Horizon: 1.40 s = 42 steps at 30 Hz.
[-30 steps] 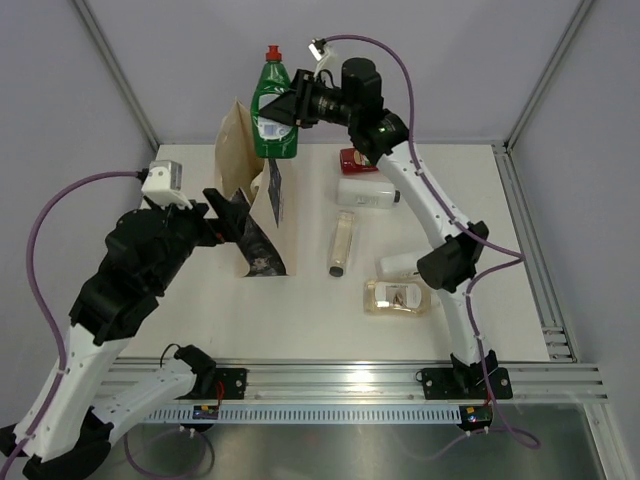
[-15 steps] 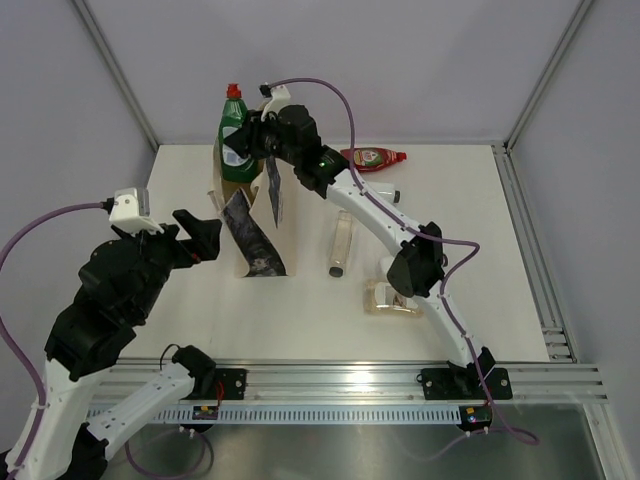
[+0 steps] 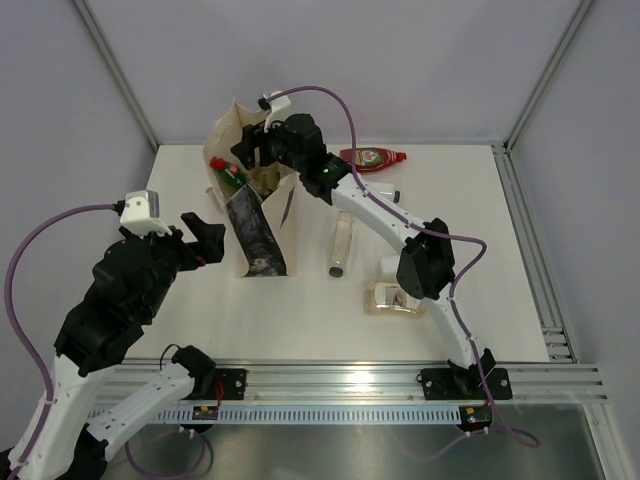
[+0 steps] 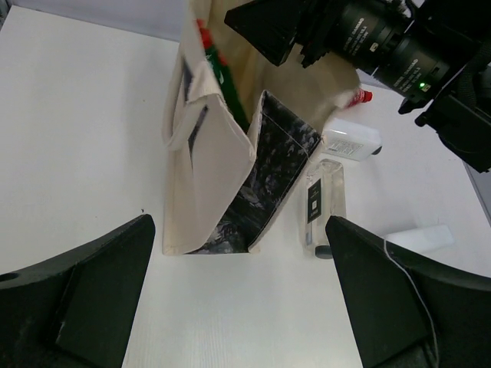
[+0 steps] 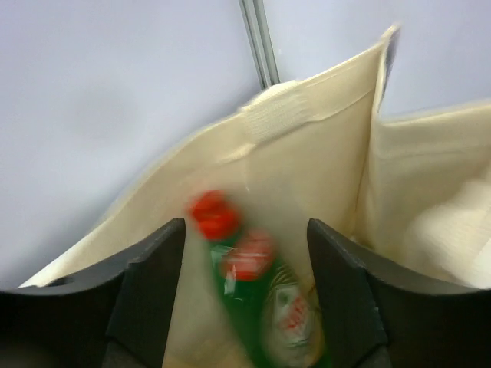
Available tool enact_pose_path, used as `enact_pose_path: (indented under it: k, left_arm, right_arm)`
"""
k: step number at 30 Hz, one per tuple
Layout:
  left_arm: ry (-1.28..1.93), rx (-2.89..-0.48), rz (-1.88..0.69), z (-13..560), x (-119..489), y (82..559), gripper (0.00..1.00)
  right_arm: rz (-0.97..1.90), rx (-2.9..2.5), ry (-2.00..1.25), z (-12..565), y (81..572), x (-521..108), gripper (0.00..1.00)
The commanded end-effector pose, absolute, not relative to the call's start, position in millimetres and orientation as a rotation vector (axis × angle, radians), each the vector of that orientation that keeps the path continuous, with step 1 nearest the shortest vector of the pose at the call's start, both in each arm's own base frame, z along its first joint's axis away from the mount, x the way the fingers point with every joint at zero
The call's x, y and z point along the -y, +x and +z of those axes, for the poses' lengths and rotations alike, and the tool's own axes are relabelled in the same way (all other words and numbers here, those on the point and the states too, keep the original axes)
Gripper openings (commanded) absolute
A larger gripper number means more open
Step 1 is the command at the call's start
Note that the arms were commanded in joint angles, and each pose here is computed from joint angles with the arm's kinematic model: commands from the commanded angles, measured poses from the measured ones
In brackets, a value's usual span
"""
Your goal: Place the personal care products into the canvas bag
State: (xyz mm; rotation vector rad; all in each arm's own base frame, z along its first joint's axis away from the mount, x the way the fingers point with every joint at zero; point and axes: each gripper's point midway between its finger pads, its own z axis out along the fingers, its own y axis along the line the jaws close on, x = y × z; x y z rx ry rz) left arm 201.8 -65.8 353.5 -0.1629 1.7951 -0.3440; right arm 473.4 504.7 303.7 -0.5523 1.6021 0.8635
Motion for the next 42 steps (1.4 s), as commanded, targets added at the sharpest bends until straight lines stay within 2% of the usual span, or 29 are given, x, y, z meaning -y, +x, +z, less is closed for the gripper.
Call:
enact_pose_path:
  k: [1,9,10,12,21,25,26,28,29,31,33,38,41,42]
  left_arm:
    - [-0.195,-1.73,-0.381,368,69,209,0.99]
    - [-0.143,-1.729,-0.442,373,84,211,0.99]
    - [-0.13,-1.727,-0.452,375,87,212,0.99]
    - [-0.086,-1.745,-0.467,377,98,217,0.99]
    - [0.032,-1.775,-0.477,374,132,249,0.99]
    - [0.165,-1.822,-0.626,375,184,270,0.99]
    - [0.174,-1.834,-0.665,377,194,274,0.99]
    - [0.213,-1.943,-0.726,349,222,289,0.98]
    - [0.204,-1.985,-0.755,340,231,293,0.96]
    - [0.227,-2.103,-0.813,309,256,303,0.93]
    - [0.237,-2.184,-0.878,290,277,302,0.91]
    - [0.228,-2.459,-0.748,200,315,316,0.91]
    - [0.246,-2.505,-0.622,175,325,330,0.94]
    - [0.262,-2.551,-0.552,149,329,336,0.98]
  right_arm:
    - [0.906,-1.276,-0.568,433,446,-484,0.76]
    - [1.011,-1.207,-0.693,459,428,-474,0.8]
    - [1.081,-1.172,-0.786,460,413,-476,0.86]
    - [1.136,-1.162,-0.833,465,410,-465,0.88]
    - [1.206,-1.398,-0.875,424,410,-421,0.89]
    - [1.15,-1.545,-0.806,408,421,-361,0.9]
    - [1.146,-1.639,-0.787,382,422,-347,0.9]
    - [1.101,-1.669,-0.816,374,415,-318,0.93]
    - [1.066,-1.755,-0.807,345,420,-291,0.95]
    - [1.088,-1.751,-0.865,339,402,-263,0.98]
    - [1.064,-1.855,-0.84,301,397,-223,0.99]
    - [1.01,-2.079,-0.695,237,373,-151,1.0]
    - [1.001,-2.135,-0.564,214,365,-114,0.99]
    - [0.995,-2.138,-0.524,211,365,-102,0.99]
